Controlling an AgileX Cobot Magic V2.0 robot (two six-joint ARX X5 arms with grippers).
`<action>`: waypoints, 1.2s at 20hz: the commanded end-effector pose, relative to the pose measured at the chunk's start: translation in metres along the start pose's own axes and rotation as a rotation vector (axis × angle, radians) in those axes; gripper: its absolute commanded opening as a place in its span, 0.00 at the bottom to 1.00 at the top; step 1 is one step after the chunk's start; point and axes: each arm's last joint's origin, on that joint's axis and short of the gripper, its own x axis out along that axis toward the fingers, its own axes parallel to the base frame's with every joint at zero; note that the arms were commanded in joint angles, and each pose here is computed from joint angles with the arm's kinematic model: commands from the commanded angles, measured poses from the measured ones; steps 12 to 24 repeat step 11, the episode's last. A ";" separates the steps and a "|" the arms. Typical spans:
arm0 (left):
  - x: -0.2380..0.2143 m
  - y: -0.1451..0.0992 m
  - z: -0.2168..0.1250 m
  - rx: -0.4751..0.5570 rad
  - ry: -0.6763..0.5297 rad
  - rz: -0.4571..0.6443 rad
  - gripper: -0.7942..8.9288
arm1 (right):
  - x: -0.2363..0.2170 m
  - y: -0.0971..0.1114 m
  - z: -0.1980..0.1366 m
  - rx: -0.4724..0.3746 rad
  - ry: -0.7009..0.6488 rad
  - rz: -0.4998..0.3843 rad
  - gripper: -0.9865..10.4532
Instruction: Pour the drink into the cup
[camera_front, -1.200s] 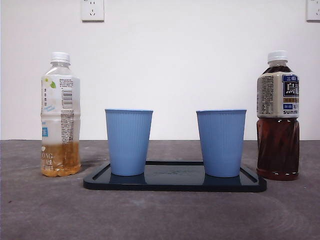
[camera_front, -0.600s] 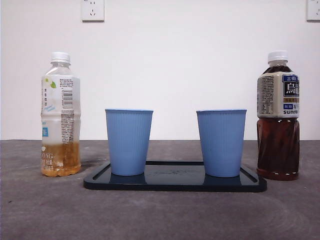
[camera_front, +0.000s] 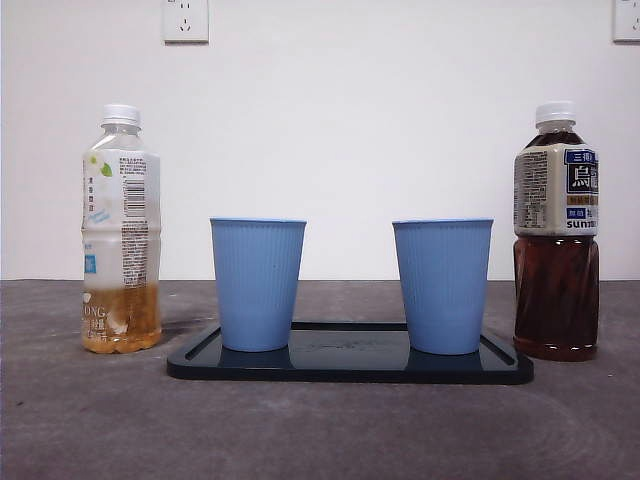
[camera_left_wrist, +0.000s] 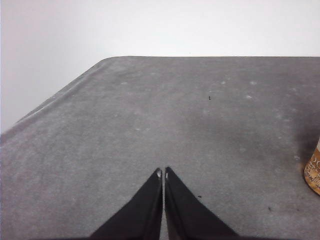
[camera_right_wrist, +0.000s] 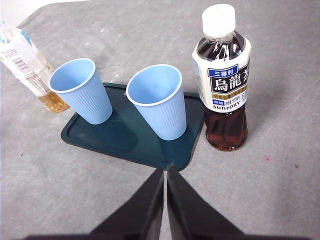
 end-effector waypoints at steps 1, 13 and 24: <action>0.002 0.000 -0.005 -0.005 0.007 0.005 0.09 | -0.003 0.002 0.004 -0.003 -0.019 0.010 0.09; 0.002 0.000 -0.005 -0.005 0.008 0.005 0.09 | -0.007 -0.015 0.003 -0.067 -0.238 -0.222 0.09; 0.002 0.000 -0.005 -0.005 0.008 0.005 0.09 | -0.007 -0.015 0.003 -0.067 -0.238 -0.222 0.09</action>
